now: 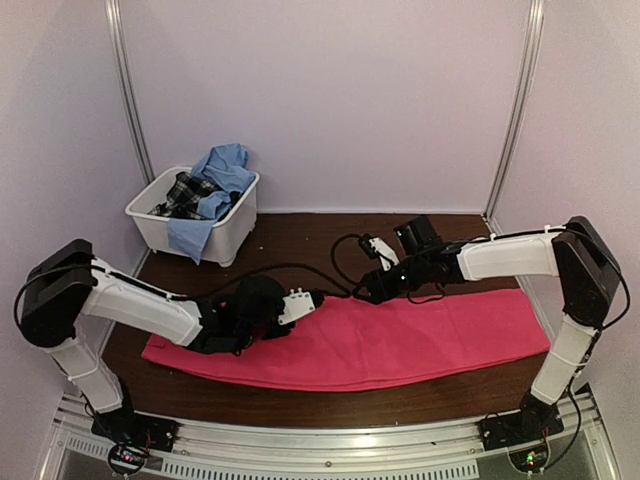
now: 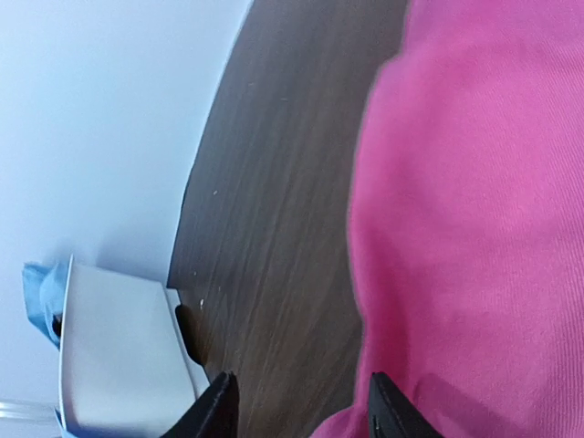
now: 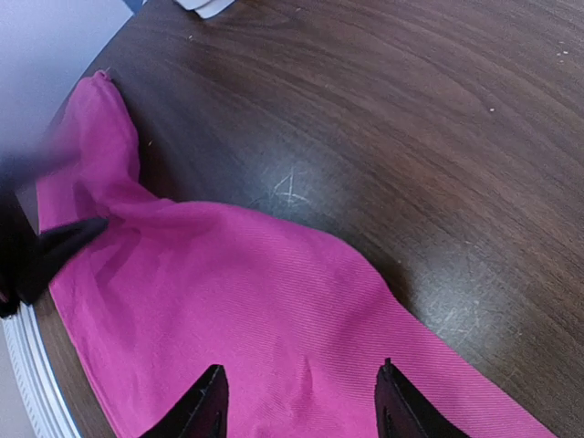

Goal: Fold and stack the mixed laundry pile
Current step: Smooth out the rectangle-folded trousers at the center of the board, then move the rectangle-folded trousers to the center of the board.

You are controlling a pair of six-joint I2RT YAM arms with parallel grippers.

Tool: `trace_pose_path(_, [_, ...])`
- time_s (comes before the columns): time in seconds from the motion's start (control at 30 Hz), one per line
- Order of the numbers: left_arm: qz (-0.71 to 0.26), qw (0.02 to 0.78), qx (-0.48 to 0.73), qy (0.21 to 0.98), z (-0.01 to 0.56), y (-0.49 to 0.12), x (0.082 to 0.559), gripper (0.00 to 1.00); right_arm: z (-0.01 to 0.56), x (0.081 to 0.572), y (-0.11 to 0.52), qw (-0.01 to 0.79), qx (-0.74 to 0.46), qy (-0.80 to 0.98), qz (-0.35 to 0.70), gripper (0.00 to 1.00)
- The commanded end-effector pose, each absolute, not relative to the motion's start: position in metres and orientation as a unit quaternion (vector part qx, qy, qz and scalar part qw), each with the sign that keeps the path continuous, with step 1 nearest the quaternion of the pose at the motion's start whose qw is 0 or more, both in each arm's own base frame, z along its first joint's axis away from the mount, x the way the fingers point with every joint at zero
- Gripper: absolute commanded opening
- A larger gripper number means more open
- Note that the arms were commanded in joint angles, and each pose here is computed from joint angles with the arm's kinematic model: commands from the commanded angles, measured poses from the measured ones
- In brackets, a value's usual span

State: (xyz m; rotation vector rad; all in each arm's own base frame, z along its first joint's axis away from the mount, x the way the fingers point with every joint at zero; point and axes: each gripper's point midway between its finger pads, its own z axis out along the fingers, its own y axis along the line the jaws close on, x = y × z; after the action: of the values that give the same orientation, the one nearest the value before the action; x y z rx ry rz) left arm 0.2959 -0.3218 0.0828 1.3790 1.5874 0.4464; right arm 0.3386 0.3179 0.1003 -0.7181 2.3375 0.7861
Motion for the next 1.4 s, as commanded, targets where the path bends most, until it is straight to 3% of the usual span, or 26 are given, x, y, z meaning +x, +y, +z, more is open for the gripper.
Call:
trace_pose_path(0.0, [0.021,0.52,0.404,0.752,0.151,-0.294,0.317,0.51,0.096,0.329,0.334,0.245,-0.281,0.863,0.34,0.5])
trace_pose_path(0.13, [-0.102,0.472,0.315,0.817,0.152,-0.282,0.325,0.5,0.069,0.324,0.347,0.212,-0.284,0.868,0.348,0.45])
trace_pose_path(0.33, [-0.157,0.35,0.233,0.894,0.087,-0.27,0.327,0.41,0.021,0.315,0.344,0.155,-0.271,0.892,0.328,0.39])
trace_pose_path(0.47, [-0.14,0.285,0.159,0.935,0.042,-0.231,0.32,0.4,0.006,0.3,0.326,0.14,-0.261,0.903,0.311,0.42])
trace_pose_path(0.63, [-0.054,0.23,0.035,0.971,0.007,-0.152,0.323,0.46,0.015,0.311,0.317,0.159,-0.25,0.903,0.312,0.55])
trace_pose_path(0.77, [-0.007,0.224,-0.017,0.974,0.009,-0.118,0.332,0.58,0.05,0.336,0.314,0.203,-0.245,0.898,0.305,0.63])
trace_pose_path(0.93, [0.006,0.296,-0.004,0.955,0.058,-0.115,0.363,0.69,0.071,0.341,0.303,0.214,-0.247,0.898,0.295,0.63])
trace_pose_path(1.13, [-0.103,0.332,0.093,0.933,0.097,-0.162,0.345,0.69,0.076,0.321,0.286,0.211,-0.232,0.898,0.308,0.61])
trace_pose_path(1.37, [-0.16,0.237,0.089,0.954,0.054,-0.181,0.294,0.61,0.055,0.292,0.291,0.164,-0.215,0.897,0.349,0.59])
